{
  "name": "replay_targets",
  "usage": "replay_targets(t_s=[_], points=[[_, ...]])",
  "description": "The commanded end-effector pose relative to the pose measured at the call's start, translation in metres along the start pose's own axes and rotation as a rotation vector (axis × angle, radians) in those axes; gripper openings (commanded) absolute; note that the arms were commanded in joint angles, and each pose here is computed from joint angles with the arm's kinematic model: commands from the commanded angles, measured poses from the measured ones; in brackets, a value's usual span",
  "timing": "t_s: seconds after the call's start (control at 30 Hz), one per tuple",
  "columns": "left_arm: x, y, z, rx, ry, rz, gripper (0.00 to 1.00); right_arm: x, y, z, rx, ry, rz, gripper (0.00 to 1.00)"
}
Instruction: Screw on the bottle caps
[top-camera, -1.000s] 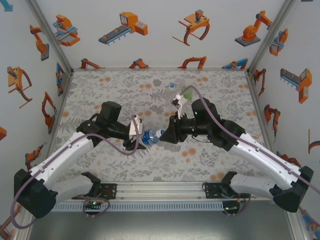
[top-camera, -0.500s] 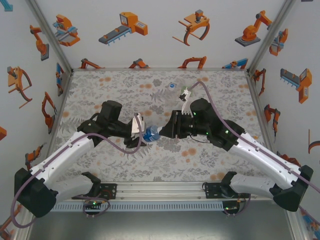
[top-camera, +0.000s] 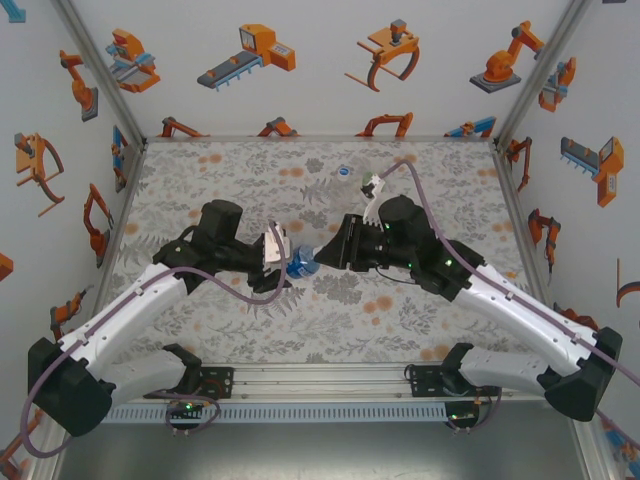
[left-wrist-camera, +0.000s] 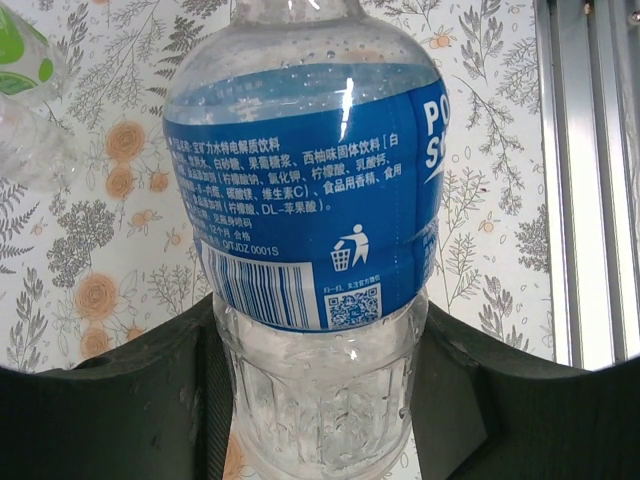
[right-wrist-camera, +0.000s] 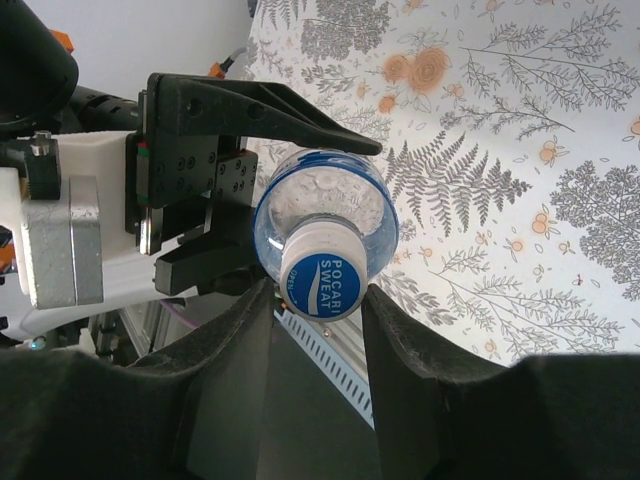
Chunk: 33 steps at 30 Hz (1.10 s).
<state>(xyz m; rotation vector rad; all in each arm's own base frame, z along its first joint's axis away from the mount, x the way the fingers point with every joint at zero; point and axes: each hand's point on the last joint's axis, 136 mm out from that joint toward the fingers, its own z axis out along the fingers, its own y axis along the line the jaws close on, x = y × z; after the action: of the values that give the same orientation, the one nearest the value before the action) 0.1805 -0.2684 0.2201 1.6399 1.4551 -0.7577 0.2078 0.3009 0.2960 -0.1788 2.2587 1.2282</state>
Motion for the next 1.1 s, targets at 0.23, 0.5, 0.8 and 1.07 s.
replay_targets(t_s=[0.23,0.5,0.8,1.07], points=[[-0.015,-0.003,-0.006,0.006,-0.045,0.04,0.0,-0.013,0.002,0.014,-0.046,-0.076,0.067,0.41],[-0.014,-0.002,-0.006,-0.002,-0.041,0.035,0.24,-0.013,-0.002,0.018,-0.041,-0.073,0.071,0.28],[-0.012,0.006,-0.01,-0.066,-0.02,0.037,0.97,-0.028,-0.038,0.023,0.088,-0.062,0.003,0.17],[-0.007,0.029,-0.018,-0.215,0.012,0.01,0.97,-0.063,-0.082,0.041,0.315,0.017,-0.17,0.17]])
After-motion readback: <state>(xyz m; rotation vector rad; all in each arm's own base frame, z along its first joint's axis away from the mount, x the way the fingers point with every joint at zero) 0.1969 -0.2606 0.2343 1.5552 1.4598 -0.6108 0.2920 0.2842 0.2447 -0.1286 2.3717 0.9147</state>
